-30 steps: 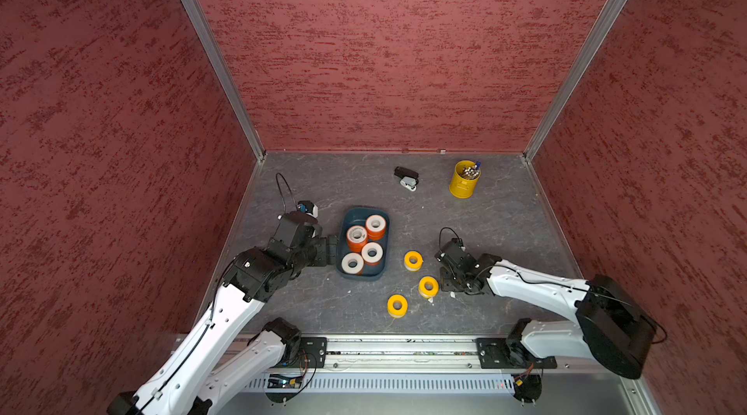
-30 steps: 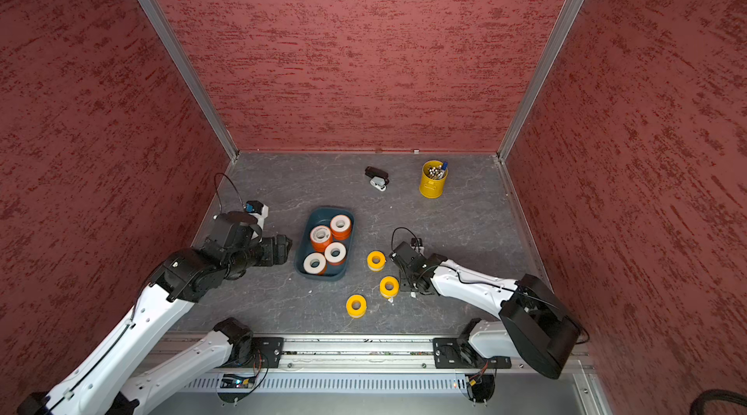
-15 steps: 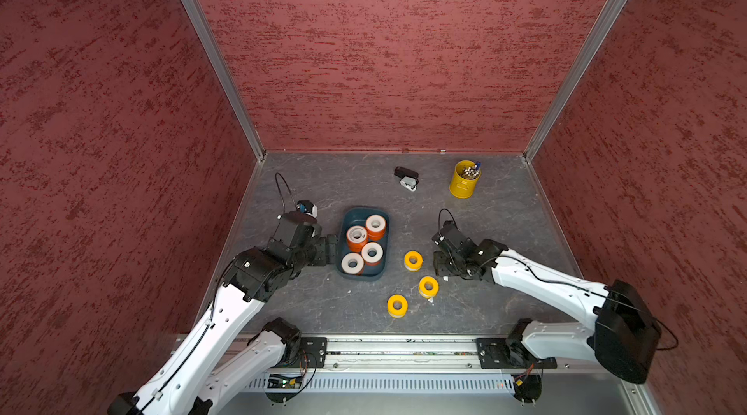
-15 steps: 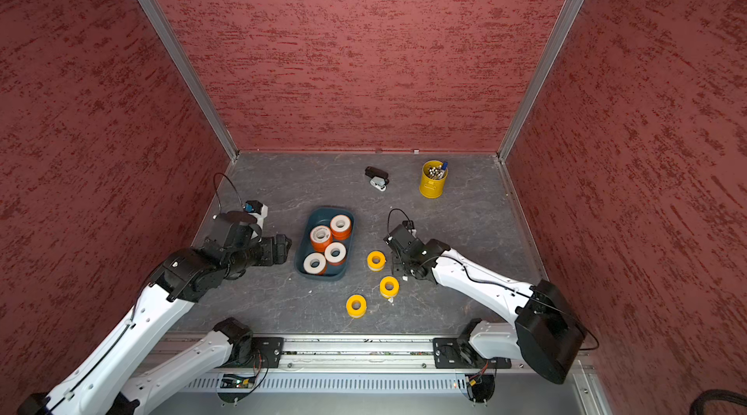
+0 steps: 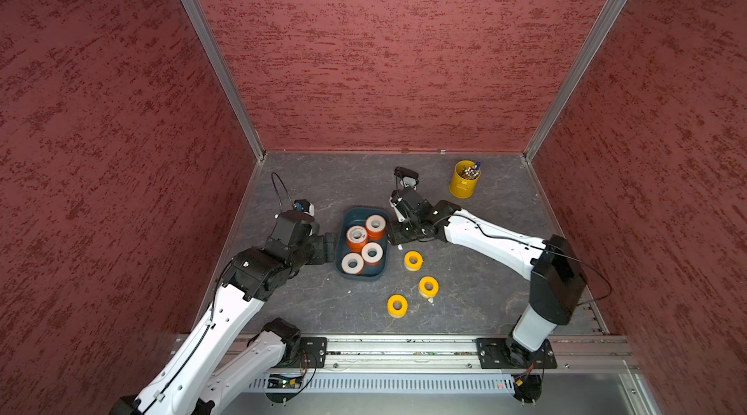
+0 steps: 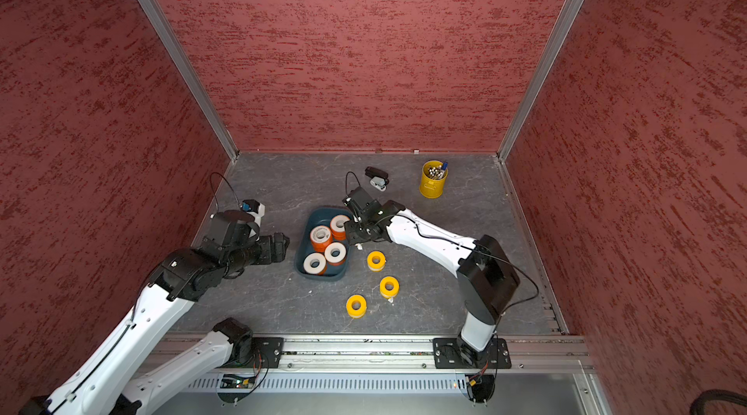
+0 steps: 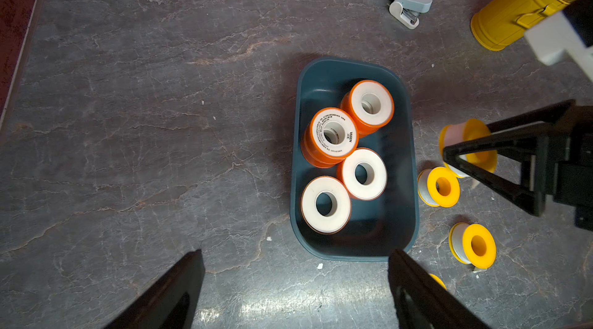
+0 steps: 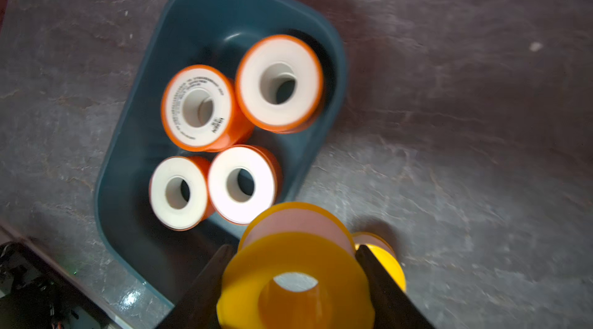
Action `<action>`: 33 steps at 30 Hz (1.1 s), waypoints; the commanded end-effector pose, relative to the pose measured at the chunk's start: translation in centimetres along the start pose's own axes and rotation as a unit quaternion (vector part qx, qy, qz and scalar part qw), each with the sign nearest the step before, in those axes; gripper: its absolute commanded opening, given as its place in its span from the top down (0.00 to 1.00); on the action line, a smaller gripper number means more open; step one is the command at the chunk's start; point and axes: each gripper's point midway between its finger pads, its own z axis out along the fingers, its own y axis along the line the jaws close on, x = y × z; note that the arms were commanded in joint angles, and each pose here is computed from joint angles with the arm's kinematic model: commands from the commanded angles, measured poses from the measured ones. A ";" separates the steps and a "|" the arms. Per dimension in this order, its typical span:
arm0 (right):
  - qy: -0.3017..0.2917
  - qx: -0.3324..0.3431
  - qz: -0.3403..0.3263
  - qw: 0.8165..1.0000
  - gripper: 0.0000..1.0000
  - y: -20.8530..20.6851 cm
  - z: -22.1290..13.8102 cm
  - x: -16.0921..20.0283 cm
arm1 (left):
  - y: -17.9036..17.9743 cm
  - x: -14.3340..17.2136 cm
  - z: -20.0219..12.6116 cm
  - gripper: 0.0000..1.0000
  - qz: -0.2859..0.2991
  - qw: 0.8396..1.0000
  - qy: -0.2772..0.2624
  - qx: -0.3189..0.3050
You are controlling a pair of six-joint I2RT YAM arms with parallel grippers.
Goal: Put the sealing tape into the storage box
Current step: Place the sealing tape in the storage box.
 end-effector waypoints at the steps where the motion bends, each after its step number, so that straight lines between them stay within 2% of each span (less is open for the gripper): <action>1: 0.017 -0.035 -0.046 0.998 0.45 3.3 0.5 -0.5 | 0.2 -0.2 0.1 0.07 -0.003 1.000 -0.007 -0.001; 7: 0.054 -0.028 -0.080 0.995 0.44 4.9 3.0 -0.3 | 0.3 -0.3 0.1 0.07 -0.004 1.000 -0.008 -0.002; 18: 0.096 0.022 -0.102 0.990 0.44 3.7 6.4 1.0 | 0.3 -0.3 0.0 0.07 -0.005 1.000 -0.010 -0.002; 33: 0.114 0.056 -0.118 0.985 0.42 3.1 8.3 1.8 | 0.2 -0.3 0.0 0.07 -0.005 1.000 -0.010 0.002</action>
